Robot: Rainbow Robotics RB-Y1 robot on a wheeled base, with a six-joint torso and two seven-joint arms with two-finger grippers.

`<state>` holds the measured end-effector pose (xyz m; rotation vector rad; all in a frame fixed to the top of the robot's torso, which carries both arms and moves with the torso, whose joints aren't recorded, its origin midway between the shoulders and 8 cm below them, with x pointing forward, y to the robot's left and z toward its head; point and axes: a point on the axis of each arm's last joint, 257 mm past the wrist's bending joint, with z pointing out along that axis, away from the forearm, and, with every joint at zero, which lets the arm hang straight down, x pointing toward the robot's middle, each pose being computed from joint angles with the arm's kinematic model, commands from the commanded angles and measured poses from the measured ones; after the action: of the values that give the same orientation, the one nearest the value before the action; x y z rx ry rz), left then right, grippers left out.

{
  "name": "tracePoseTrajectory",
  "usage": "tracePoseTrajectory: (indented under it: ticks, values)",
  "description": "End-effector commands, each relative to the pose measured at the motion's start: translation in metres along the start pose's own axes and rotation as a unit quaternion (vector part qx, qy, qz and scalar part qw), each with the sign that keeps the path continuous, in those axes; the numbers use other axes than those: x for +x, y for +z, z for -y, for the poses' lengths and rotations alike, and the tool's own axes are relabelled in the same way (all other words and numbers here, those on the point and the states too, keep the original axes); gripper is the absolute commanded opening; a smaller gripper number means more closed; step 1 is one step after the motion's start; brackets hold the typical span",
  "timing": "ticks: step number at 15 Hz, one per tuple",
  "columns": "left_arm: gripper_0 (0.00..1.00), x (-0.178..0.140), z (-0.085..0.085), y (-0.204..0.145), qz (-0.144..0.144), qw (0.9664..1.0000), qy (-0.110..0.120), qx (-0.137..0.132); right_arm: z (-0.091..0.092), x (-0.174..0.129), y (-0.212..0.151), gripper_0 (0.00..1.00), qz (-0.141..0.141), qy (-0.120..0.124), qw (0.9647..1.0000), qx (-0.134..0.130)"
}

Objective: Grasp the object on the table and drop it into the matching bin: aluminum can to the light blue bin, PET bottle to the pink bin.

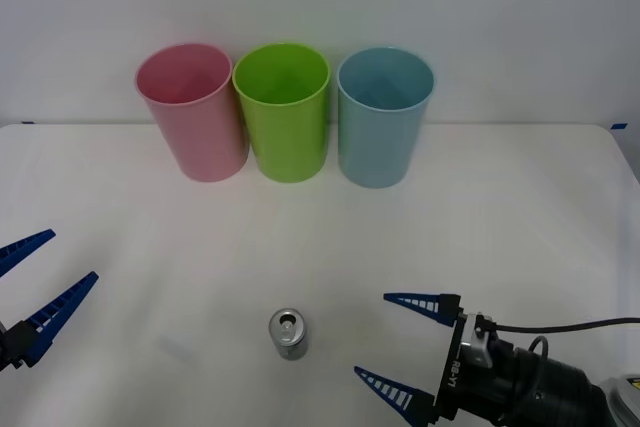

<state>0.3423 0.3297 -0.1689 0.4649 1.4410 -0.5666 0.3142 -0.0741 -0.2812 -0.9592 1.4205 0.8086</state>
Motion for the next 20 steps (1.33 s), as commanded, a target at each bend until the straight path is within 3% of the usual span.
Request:
tracePoseTrajectory:
  ticks: [1, 5, 12, 20]
  values:
    - [1.0, 0.0, 0.0, 0.0, 0.0, 1.0, 0.0, 0.0, -0.007, 0.003, 0.025, 1.0, -0.006, -0.001, 1.0, -0.001]
    - [1.0, 0.0, 0.0, 0.0, 0.0, 1.0, 0.0, 0.0, -0.008, 0.023, 0.055, 1.0, -0.011, 0.004, 0.9998, -0.019]
    - [1.0, 0.0, 0.0, 0.0, 0.0, 1.0, 0.0, 0.0, -0.006, 0.038, 0.11, 1.0, -0.022, -0.009, 0.9995, -0.023]
    - [1.0, 0.0, 0.0, 0.0, 0.0, 1.0, 0.0, 0.0, -0.014, 0.045, 0.136, 1.0, -0.029, -0.015, 0.9989, -0.033]
